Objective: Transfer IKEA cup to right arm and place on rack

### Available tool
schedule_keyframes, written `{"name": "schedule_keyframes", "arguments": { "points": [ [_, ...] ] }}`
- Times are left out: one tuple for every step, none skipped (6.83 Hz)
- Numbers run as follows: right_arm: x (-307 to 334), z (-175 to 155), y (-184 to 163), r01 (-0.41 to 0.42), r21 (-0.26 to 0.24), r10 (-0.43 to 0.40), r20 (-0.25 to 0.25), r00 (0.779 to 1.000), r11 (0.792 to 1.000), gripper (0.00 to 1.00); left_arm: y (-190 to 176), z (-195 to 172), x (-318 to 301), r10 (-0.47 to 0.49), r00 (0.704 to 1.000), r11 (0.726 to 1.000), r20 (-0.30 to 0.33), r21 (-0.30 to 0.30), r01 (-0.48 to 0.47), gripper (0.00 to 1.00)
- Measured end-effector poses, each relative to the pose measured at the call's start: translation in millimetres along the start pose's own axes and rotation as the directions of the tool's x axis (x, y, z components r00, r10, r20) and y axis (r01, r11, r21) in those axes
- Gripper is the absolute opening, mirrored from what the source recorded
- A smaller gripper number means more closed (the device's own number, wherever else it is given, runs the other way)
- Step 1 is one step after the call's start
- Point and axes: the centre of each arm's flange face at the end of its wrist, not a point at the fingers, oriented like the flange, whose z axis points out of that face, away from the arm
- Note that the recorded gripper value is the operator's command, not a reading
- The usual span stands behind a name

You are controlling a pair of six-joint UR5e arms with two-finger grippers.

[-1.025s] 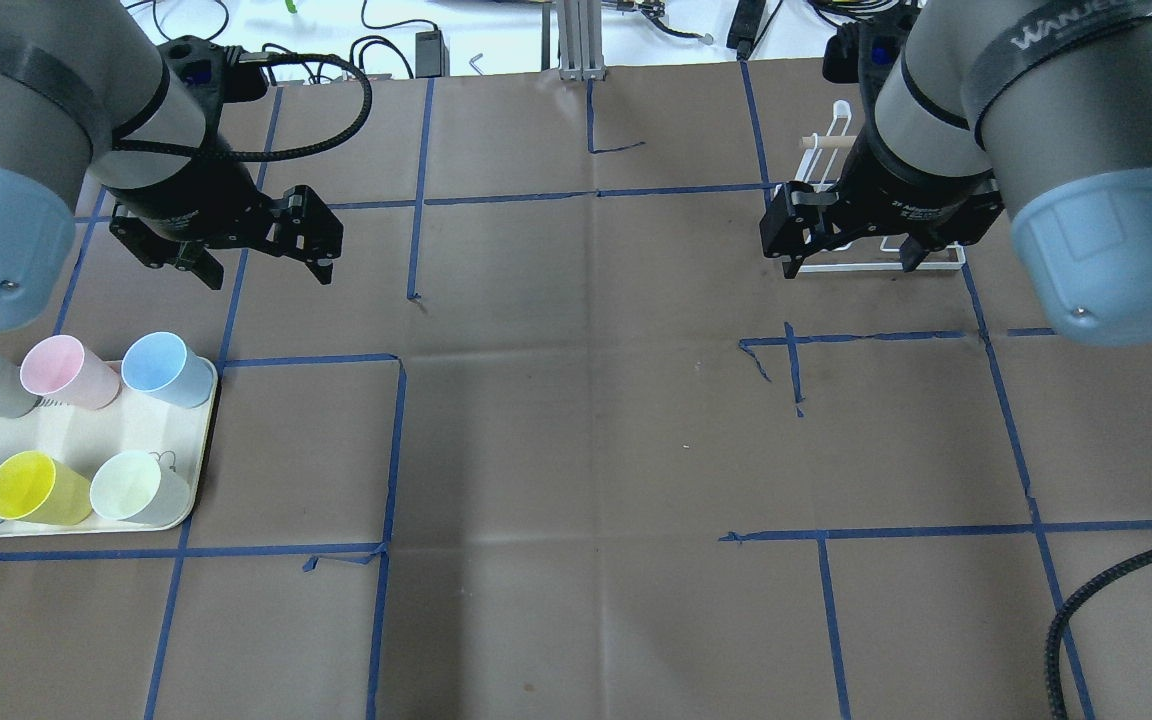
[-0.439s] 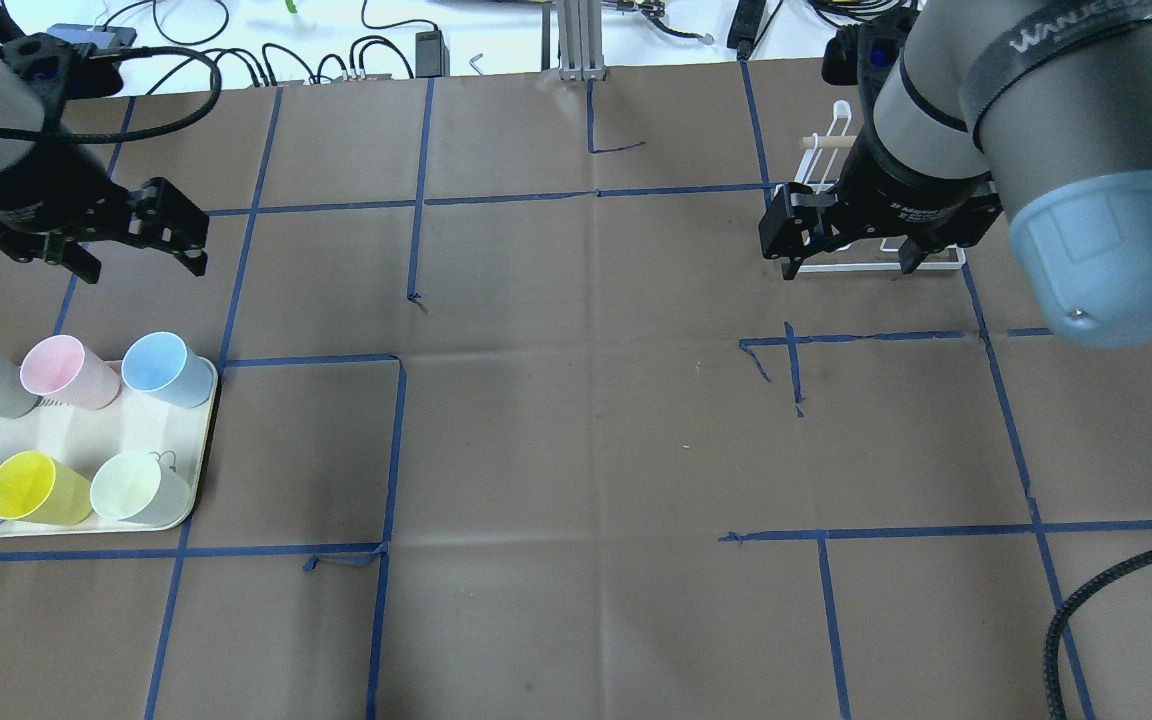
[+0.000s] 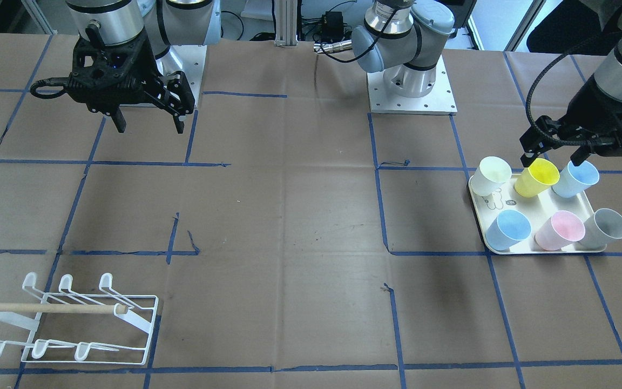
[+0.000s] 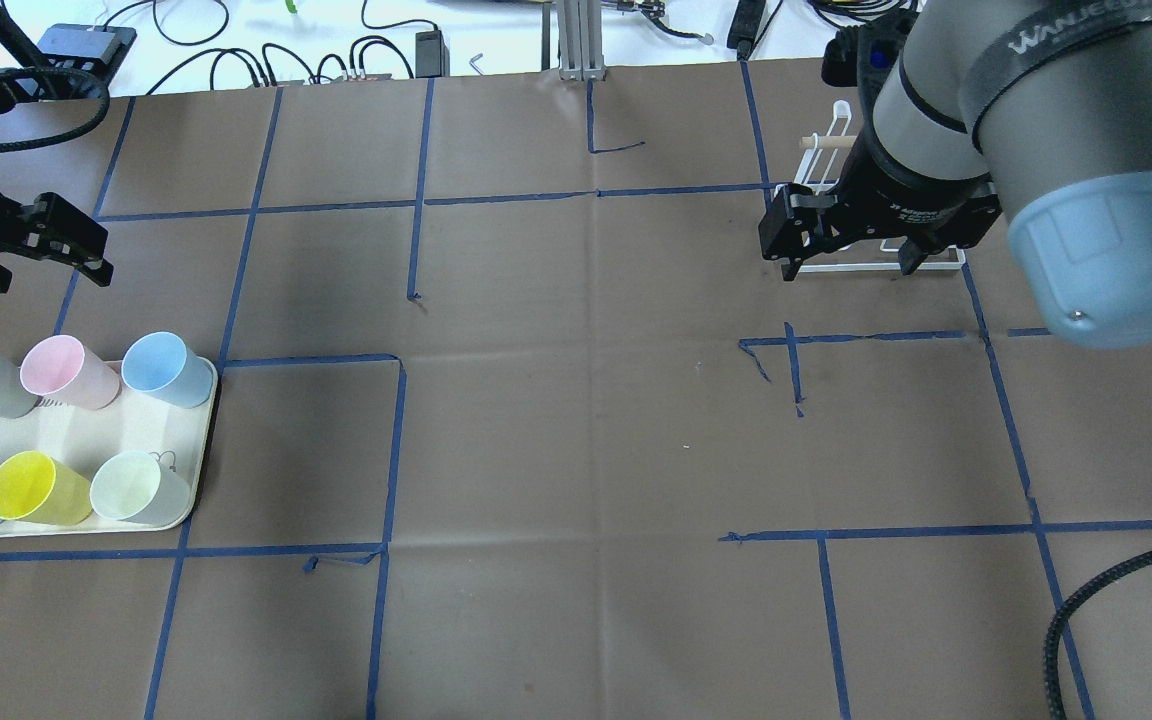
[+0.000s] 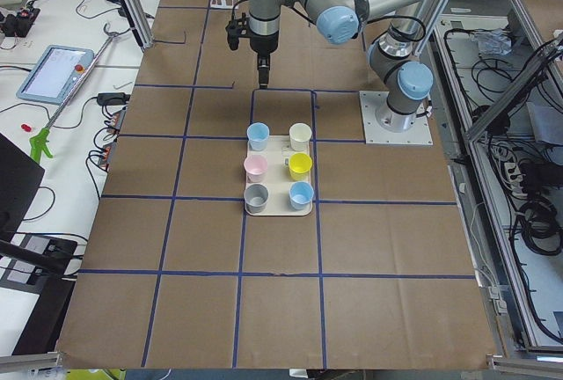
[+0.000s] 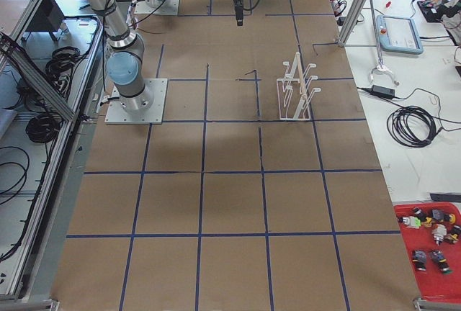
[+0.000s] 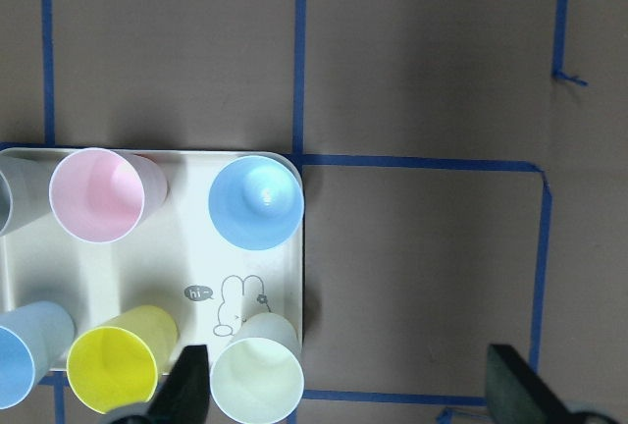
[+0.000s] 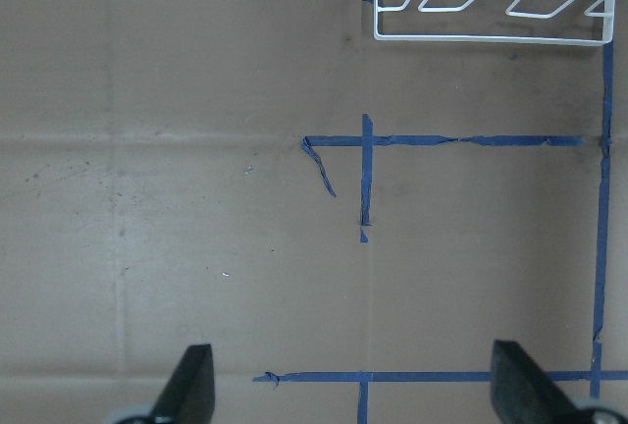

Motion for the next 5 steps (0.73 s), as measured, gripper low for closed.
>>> {"name": "schedule_keyframes", "arguments": {
  "points": [
    [-0.1,1.3,-1.0,0.000,-0.003,0.000,0.000,1.000,1.000,1.00,-10.5,17.5,-8.0,0.001,1.000,1.000,-0.007,-0.015,-0.001,1.00],
    [-0.3,3.7,-2.5,-0.001,-0.008,0.001,0.001,1.000,1.000,1.00,-22.3,37.1,-14.5,0.001,1.000,1.000,-0.012,-0.026,-0.001,1.00],
    [-0.5,5.4,-3.3,-0.001,-0.012,0.001,0.001,1.000,1.000,1.00,-32.6,57.1,-18.9,0.001,1.000,0.999,-0.018,-0.038,-0.002,1.00],
    [-0.6,7.1,-3.8,-0.001,-0.016,0.001,0.002,1.000,1.000,1.00,-39.7,79.7,-21.4,0.003,1.000,0.999,-0.022,-0.045,-0.004,1.00],
    [-0.7,9.2,-4.3,-0.001,-0.021,0.001,0.001,1.000,1.000,1.00,-40.7,106.3,-21.4,0.004,1.000,0.999,-0.020,-0.042,-0.005,1.00]
  ]
}}
